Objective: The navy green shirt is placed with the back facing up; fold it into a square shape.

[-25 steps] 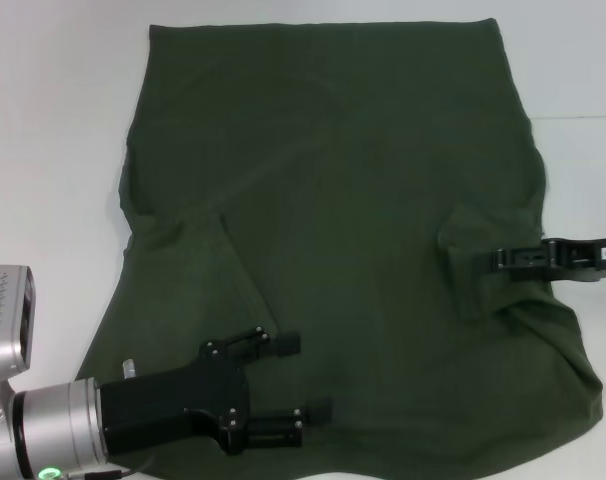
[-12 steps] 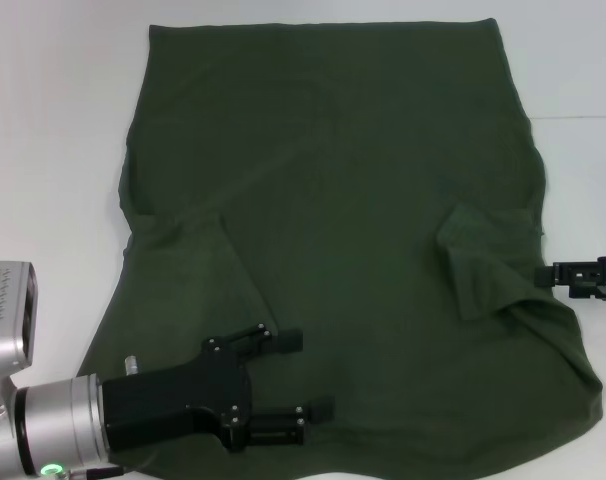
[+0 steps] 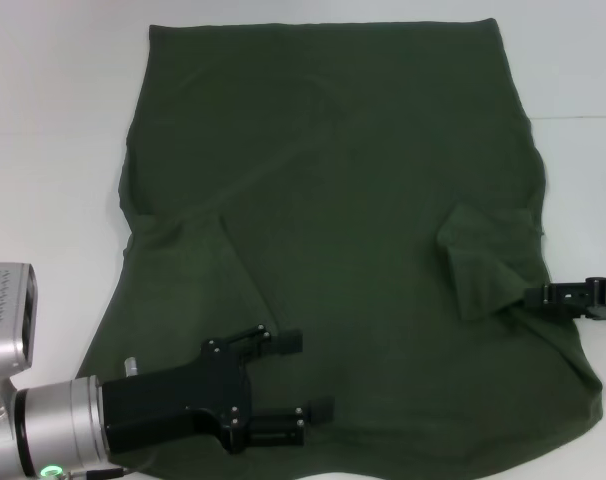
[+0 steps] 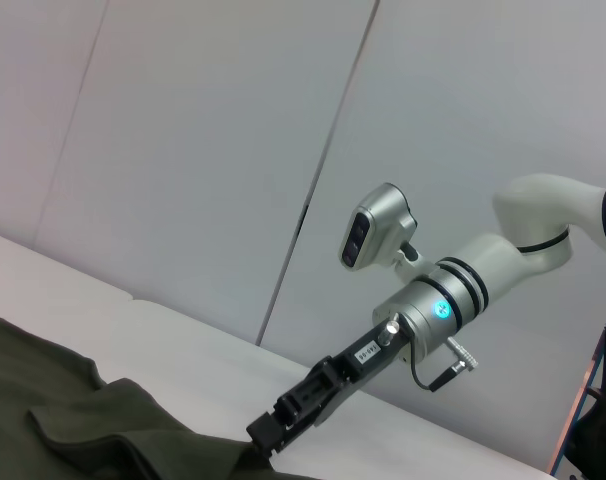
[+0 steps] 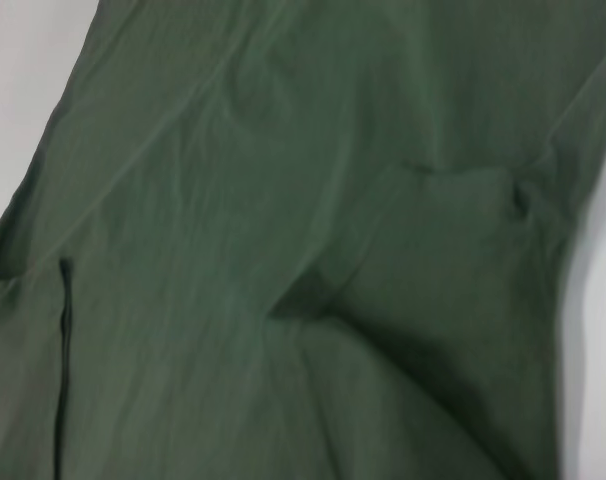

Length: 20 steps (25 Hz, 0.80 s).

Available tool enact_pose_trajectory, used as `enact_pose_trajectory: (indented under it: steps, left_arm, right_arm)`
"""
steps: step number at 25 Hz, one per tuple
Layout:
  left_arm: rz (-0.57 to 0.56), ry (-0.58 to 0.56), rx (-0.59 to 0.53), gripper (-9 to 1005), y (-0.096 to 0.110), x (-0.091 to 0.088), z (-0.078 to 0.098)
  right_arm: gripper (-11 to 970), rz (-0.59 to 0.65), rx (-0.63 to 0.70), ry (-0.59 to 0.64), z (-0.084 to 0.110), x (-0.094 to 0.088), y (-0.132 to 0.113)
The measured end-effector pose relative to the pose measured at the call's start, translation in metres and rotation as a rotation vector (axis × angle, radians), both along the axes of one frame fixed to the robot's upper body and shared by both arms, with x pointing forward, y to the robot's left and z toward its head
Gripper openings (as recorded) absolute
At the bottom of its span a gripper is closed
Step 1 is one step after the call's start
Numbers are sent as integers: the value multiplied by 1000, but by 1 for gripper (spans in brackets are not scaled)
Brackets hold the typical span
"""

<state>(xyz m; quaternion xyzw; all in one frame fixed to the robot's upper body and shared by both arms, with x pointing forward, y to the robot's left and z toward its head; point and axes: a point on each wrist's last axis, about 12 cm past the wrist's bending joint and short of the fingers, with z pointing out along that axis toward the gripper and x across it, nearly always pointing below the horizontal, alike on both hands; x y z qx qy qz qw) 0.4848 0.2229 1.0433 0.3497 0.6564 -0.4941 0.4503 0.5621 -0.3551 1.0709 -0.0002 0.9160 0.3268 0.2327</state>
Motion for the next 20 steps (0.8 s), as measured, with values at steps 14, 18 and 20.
enact_pose_trajectory:
  steps: [14, 18, 20]
  left_arm:
    - [1, 1, 0, 935, 0, 0, 0]
    - [4, 4, 0, 935, 1, -2, -1]
    - [5, 4, 0, 935, 1, -2, -1]
  right_arm:
    - [824, 143, 116, -6, 12, 4, 33]
    - [822, 172, 124, -9, 16, 11, 45]
    - [821, 182, 127, -15, 18, 13, 50]
